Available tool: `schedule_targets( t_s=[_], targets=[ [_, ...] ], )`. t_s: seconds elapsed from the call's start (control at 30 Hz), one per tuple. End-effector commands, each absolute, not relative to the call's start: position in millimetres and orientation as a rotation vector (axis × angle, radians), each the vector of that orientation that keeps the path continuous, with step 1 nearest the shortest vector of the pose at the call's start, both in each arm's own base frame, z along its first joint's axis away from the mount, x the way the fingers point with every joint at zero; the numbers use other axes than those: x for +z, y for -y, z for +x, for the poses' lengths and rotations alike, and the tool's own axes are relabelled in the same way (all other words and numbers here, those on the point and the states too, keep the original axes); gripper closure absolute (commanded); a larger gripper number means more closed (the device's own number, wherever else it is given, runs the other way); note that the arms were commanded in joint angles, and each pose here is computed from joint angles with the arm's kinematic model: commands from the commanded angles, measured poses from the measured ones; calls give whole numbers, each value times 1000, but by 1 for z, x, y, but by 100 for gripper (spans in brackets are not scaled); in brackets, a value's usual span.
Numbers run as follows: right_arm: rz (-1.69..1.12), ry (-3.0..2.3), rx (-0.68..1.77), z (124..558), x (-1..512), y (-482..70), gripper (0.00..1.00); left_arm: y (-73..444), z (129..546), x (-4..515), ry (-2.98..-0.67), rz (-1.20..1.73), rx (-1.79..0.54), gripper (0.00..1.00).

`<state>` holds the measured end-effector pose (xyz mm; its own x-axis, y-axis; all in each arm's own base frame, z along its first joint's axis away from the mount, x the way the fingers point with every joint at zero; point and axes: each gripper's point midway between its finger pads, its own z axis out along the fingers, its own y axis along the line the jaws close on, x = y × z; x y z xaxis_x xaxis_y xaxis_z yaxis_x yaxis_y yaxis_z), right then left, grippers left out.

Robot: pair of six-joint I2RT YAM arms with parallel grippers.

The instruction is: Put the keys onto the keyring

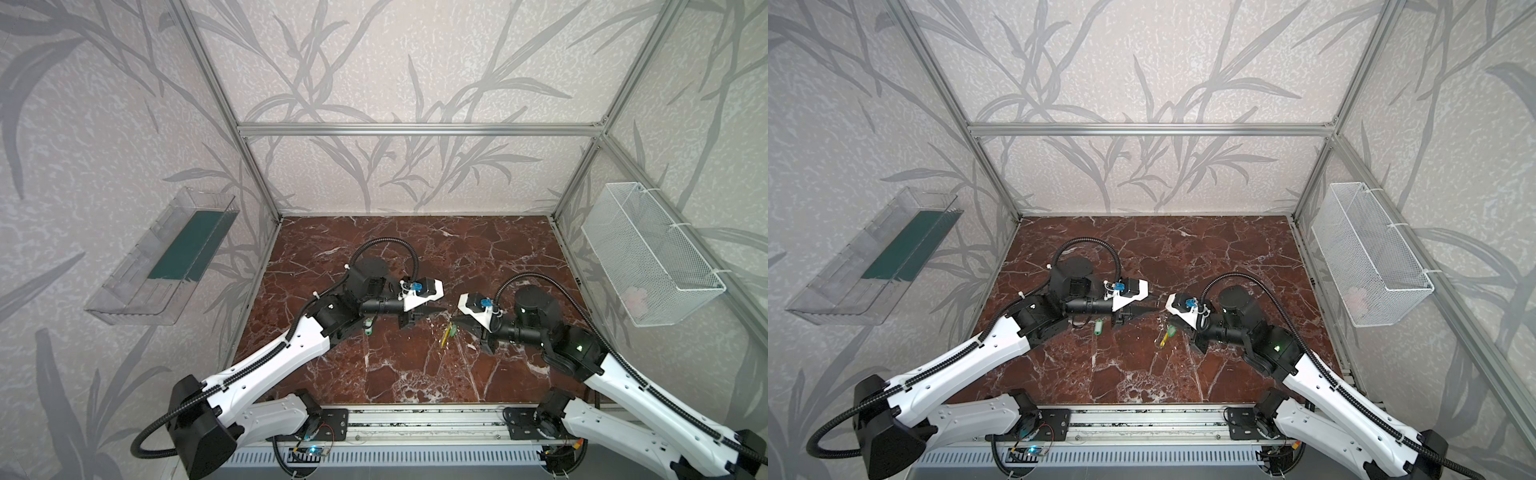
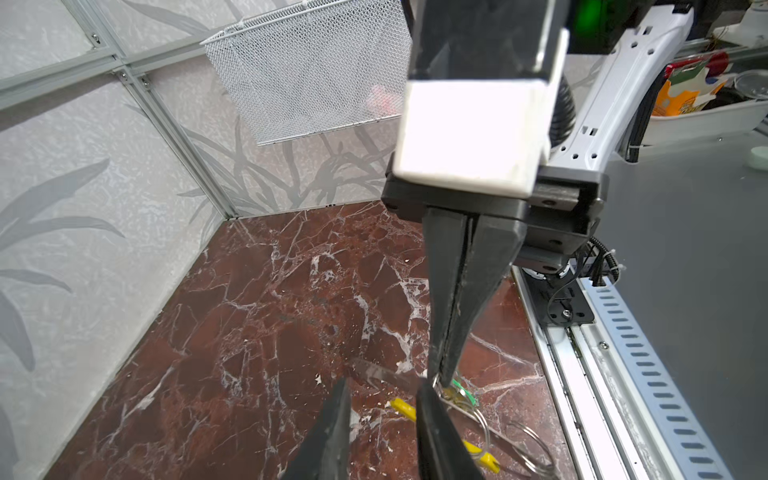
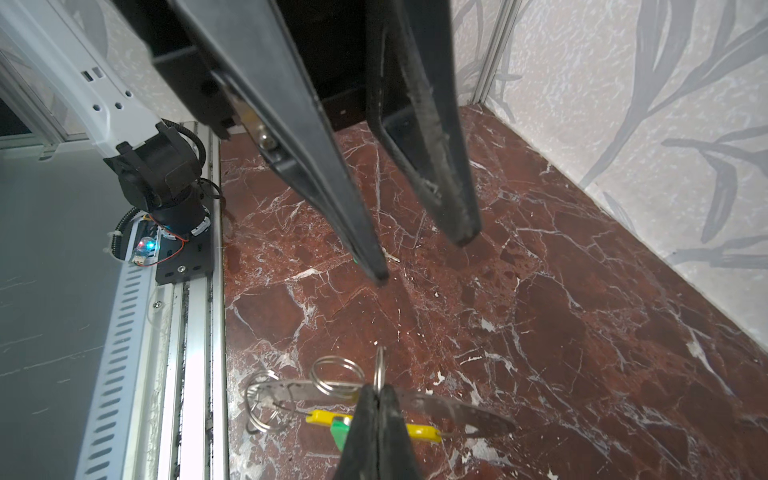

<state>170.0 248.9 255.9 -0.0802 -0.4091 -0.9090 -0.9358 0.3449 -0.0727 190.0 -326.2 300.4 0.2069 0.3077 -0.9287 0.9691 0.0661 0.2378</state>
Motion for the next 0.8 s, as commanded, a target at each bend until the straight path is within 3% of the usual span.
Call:
schedule_targets(
  t_s=[0.0, 0.7, 0.77],
  targets=[
    [-1235, -1690, 701, 168, 263, -247, 100, 324, 188, 280, -1329, 1538, -736, 70],
    [-1259, -1696, 762, 163, 267, -253, 100, 343, 177, 263, -1317, 1623, -770, 76],
    [-1261, -1687, 771, 162, 268, -255, 100, 344, 176, 261, -1318, 1628, -776, 82]
  ],
)
